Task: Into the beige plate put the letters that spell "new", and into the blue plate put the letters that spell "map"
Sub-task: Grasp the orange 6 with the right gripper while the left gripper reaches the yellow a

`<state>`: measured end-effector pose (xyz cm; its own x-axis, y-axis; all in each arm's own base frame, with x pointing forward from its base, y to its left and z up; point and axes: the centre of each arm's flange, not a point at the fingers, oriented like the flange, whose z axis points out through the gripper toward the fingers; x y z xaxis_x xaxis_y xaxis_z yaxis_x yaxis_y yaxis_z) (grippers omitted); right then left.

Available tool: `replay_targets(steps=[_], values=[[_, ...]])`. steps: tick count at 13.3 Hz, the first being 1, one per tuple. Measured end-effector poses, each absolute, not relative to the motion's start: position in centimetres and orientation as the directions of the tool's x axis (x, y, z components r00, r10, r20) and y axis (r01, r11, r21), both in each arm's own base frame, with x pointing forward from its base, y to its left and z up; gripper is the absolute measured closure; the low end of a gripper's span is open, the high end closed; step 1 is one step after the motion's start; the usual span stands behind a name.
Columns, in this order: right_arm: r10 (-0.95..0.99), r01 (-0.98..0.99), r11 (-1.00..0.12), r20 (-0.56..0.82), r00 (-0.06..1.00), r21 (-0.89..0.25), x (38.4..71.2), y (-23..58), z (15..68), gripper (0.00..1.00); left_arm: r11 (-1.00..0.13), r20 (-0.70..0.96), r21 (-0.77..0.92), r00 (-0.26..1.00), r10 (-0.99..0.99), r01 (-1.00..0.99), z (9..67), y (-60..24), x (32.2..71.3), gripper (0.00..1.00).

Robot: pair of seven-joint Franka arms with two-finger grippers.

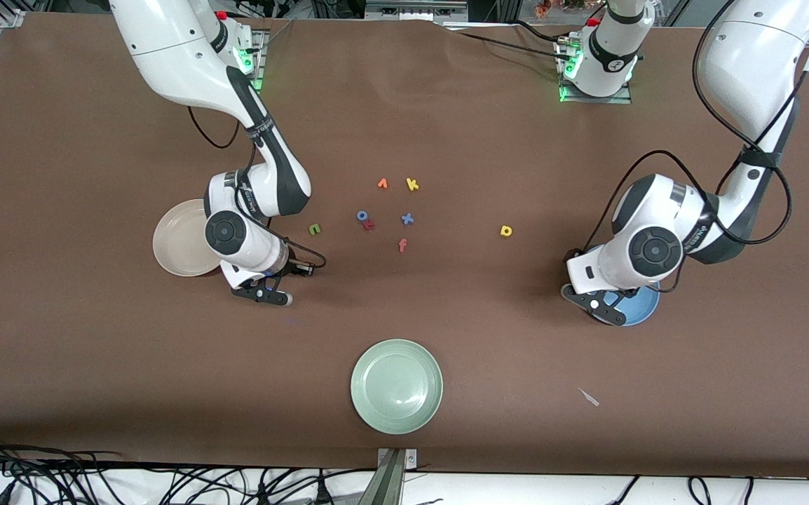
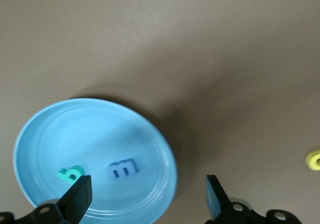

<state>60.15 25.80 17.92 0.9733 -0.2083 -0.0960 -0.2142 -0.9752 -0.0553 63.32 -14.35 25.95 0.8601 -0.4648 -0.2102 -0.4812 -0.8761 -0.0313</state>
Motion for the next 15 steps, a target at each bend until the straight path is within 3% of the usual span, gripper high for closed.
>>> replay_targets(steps=[5, 10, 15], values=[[-0.207, -0.213, -0.976, -0.102, 0.973, -0.053, 60.1, 25.8, 17.9, 0.72, -0.938, -0.235, -0.074, 0.92, -0.315, -0.34, 24.9, -21.2, 60.5, 0.0], [-0.166, -0.174, -0.984, -0.153, 0.974, -0.04, 60.3, 26.1, 19.0, 0.72, -0.974, -0.295, 0.047, 0.929, -0.224, -0.22, 25.8, -26.6, 57.4, 0.0], [-0.057, -0.064, -0.997, -0.202, 0.978, -0.03, 60.8, 23.0, 21.6, 0.72, -0.978, -0.34, 0.038, 0.917, -0.206, -0.206, 31.6, -27.2, 55.2, 0.0]])
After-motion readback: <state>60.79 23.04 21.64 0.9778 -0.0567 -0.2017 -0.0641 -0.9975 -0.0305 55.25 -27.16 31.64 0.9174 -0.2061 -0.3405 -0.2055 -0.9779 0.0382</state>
